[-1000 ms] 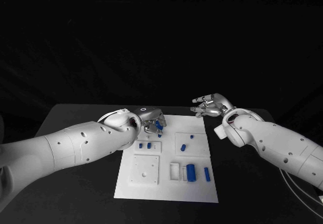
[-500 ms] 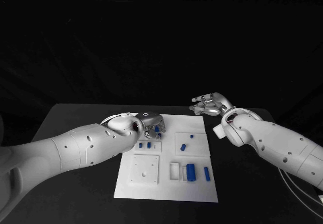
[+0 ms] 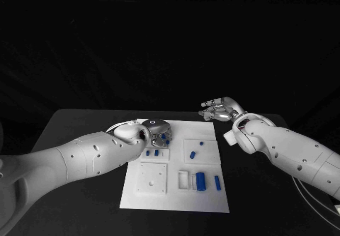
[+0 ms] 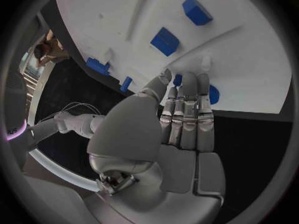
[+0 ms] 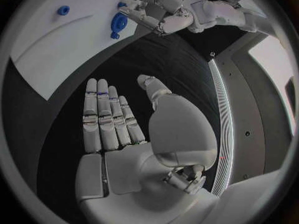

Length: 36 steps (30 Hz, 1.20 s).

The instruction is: Assemble the parts on the task board

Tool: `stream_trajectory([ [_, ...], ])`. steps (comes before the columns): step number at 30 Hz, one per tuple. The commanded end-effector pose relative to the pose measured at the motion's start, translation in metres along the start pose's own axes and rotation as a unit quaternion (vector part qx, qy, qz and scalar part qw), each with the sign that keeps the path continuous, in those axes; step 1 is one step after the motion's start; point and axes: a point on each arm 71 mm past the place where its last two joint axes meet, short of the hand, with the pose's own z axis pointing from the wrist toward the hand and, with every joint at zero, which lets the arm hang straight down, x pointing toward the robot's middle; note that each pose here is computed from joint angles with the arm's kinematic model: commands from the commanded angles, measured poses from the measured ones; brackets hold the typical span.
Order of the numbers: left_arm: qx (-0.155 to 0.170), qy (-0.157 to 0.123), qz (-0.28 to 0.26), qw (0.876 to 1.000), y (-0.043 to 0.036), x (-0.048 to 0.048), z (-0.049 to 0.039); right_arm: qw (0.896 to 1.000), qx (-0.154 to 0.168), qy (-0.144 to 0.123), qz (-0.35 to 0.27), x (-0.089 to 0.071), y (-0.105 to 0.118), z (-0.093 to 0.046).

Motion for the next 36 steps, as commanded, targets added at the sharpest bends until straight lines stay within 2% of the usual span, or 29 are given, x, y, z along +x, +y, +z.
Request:
stream_trajectory([
  [1,0.002,-0.001,0.005,1.000,-0.0017,0.0014,0.0017,1.000,-0.006,0.003,0.004,0.001,0.002,0.000],
  [36,-0.015,0.014,0.001,1.000,0.0075,0.0134,0.0032,1.000,-0.007,0.005,0.007,0.002,0.002,0.001],
])
